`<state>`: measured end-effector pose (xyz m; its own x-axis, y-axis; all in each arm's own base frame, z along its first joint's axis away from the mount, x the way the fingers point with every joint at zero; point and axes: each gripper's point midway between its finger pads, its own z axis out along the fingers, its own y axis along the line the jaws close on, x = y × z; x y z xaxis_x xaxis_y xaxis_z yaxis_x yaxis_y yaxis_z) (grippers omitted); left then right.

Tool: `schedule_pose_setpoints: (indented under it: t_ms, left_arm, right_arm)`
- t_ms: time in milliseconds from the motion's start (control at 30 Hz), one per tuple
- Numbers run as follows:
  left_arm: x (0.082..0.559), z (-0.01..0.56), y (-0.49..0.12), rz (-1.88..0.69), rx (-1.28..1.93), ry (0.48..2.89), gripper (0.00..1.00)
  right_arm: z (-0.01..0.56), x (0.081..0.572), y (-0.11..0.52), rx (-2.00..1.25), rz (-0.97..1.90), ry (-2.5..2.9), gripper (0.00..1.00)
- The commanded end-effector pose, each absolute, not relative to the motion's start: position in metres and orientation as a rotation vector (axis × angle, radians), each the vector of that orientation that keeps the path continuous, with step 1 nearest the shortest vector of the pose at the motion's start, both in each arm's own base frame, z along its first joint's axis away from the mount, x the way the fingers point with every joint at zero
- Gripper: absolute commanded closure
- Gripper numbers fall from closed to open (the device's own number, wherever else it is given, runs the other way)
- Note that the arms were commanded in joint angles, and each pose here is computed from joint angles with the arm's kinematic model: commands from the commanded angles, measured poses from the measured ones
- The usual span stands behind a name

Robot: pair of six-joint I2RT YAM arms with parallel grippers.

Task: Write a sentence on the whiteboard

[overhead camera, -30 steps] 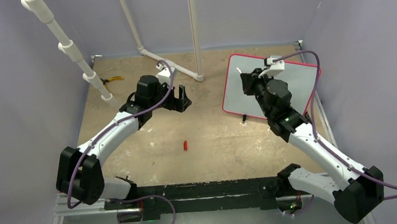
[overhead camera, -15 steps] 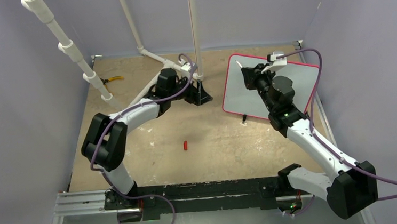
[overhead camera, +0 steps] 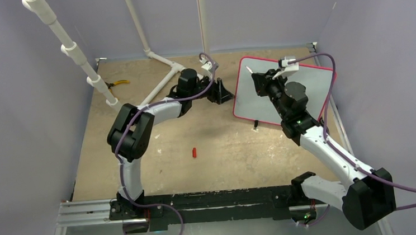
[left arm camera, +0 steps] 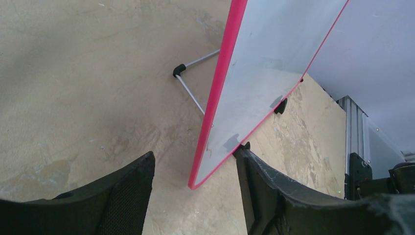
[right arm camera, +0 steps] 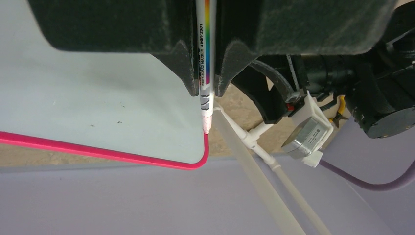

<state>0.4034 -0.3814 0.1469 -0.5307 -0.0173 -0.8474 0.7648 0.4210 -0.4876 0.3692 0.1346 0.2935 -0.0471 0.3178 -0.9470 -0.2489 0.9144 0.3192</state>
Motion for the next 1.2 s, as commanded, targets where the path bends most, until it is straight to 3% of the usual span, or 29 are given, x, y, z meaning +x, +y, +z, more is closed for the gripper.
schedule_pose_setpoints:
  t_ms: [0,767,1167]
  left_arm:
    - [0.408,0.176,-0.400,-1.265,0.685,1.715,0.41]
    - [0.404,0.134,-0.416,-1.209,0.725,1.813,0.59]
    - [0.404,0.122,-0.414,-1.143,0.763,1.838,0.76]
  right_arm:
    - [0.310,0.370,0.130,0.061,0.444,1.489,1.00]
    - [0.306,0.385,0.130,0.076,0.421,1.486,1.00]
    - [0.299,0.391,0.126,0.091,0.384,1.507,1.00]
